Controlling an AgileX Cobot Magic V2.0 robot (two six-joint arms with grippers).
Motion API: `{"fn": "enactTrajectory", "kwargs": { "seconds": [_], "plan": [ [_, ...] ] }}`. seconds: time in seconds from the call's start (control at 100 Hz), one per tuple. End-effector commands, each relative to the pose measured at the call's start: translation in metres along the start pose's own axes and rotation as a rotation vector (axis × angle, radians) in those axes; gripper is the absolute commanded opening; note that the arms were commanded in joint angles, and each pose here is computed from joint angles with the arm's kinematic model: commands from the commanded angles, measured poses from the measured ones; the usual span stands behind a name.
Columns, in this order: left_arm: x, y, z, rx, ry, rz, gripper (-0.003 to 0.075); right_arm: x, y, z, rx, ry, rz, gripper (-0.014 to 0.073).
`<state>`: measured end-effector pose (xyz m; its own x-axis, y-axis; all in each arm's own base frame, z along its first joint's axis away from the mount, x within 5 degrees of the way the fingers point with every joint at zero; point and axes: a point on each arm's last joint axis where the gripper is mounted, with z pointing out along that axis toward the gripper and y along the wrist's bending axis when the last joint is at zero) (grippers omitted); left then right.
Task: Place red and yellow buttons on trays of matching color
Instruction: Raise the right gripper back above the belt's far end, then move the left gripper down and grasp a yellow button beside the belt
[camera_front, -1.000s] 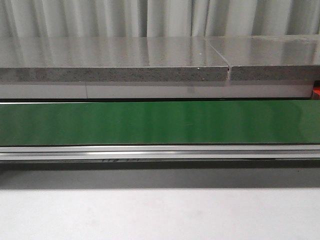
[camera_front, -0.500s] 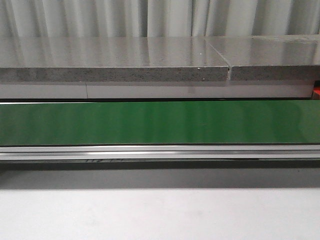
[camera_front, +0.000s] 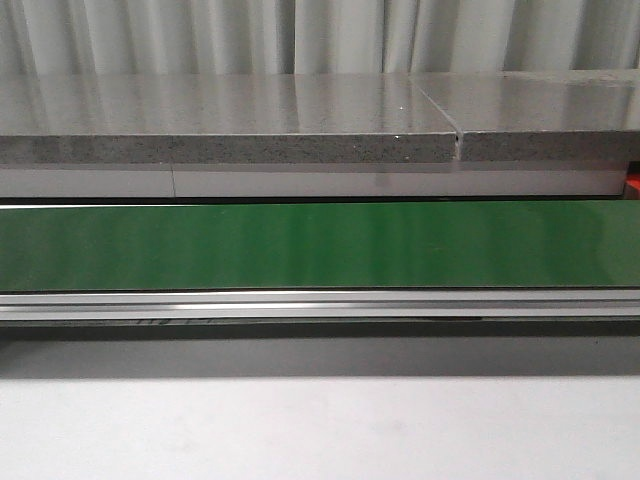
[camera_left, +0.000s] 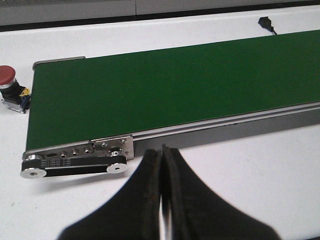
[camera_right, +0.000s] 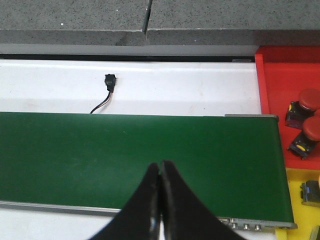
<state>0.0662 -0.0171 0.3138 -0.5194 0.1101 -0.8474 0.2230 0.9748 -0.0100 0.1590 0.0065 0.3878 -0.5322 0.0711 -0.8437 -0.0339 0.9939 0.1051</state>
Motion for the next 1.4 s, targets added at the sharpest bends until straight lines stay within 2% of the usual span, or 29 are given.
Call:
{"fn": "enactTrajectory", "kwargs": {
  "seconds": [0.0,0.25,0.4,0.67,0.78,1.18,1.27,1.32,1.39],
  "plan": [
    [-0.013,-0.001,-0.005,0.008,-0.089,-0.011,-0.0021,0.004,0.001,-0.022,0.001,-0.137,-0.014,-0.0067],
    [-0.013,-0.001,-0.005,0.007,-0.093,-0.011,-0.0021,0.052,0.001,-0.053,-0.002,-0.239,-0.021,-0.0067],
    [-0.013,-0.001,-0.005,0.005,-0.092,-0.009,-0.0021,0.07,0.0,-0.063,-0.005,-0.279,-0.023,-0.0067],
    [-0.015,0.002,0.003,-0.006,-0.053,-0.007,-0.0021,0.075,0.001,-0.065,-0.006,-0.271,-0.024,-0.0067],
    [-0.02,0.007,0.012,-0.039,-0.033,-0.082,-0.0021,0.076,0.001,-0.065,-0.006,-0.265,-0.025,-0.0067],
    [-0.052,0.035,0.049,-0.161,0.057,-0.181,-0.0015,0.076,0.001,-0.065,-0.006,-0.265,-0.025,-0.0067],
    [-0.061,0.043,0.053,-0.193,0.054,-0.202,0.0063,0.076,0.001,-0.065,-0.006,-0.265,-0.025,-0.0067],
    [-0.066,0.047,0.055,-0.206,0.049,-0.207,0.0146,0.076,0.001,-0.065,-0.006,-0.265,-0.025,-0.0067],
    [-0.072,0.051,0.059,-0.219,0.039,-0.2,0.03,0.076,0.001,-0.065,-0.006,-0.265,-0.025,-0.0067]
  ]
}}
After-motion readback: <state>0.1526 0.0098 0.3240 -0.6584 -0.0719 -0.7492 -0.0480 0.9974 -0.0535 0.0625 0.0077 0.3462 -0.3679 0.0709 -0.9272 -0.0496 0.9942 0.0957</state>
